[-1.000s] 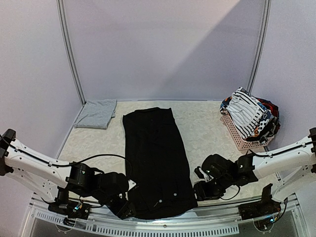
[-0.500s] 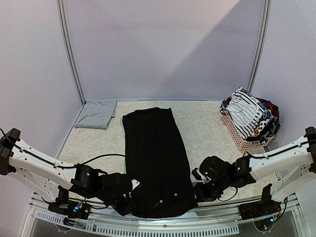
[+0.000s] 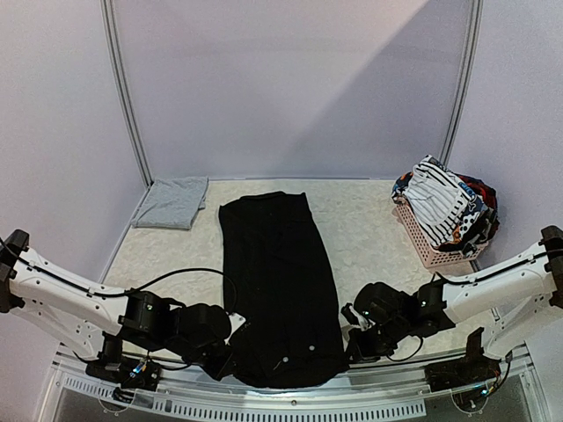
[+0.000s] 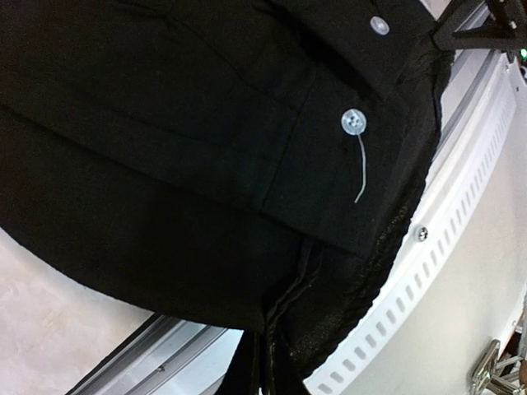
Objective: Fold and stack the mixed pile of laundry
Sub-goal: Pick up the rectangle-folded shirt from the center of the board.
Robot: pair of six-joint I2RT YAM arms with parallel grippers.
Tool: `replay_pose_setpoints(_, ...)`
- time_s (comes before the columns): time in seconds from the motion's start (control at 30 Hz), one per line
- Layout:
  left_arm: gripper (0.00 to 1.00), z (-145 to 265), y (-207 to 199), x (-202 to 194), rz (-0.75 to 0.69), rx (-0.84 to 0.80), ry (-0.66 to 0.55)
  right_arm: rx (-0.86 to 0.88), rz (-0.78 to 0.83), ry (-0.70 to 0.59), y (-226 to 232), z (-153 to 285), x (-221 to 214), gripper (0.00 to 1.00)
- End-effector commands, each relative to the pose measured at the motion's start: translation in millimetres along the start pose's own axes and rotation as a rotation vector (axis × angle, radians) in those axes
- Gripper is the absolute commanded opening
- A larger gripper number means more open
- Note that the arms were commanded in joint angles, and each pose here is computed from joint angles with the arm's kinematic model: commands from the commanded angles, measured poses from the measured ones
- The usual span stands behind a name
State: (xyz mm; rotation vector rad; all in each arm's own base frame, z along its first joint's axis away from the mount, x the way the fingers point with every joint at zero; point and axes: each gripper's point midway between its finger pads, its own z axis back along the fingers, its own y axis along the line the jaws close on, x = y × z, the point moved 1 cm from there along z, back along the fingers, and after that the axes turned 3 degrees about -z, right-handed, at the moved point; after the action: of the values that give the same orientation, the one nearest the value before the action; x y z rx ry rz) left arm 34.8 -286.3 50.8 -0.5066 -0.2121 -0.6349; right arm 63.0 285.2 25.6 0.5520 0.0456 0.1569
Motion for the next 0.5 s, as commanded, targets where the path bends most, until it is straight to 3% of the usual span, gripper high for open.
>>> replay_pose_setpoints(0.0,0.02,4.9,6.9,4.5,-0.003,0.031,-0.022,-0.014,0.037,-0.025,8.3,4.5,5.6,0.0)
replay_pose_setpoints(0.47,0.0,42.8,16.7,40.6,-0.006,0.148,-0.204,-0.08,0.09,-0.247,31.3,51.8,44.4,0.0)
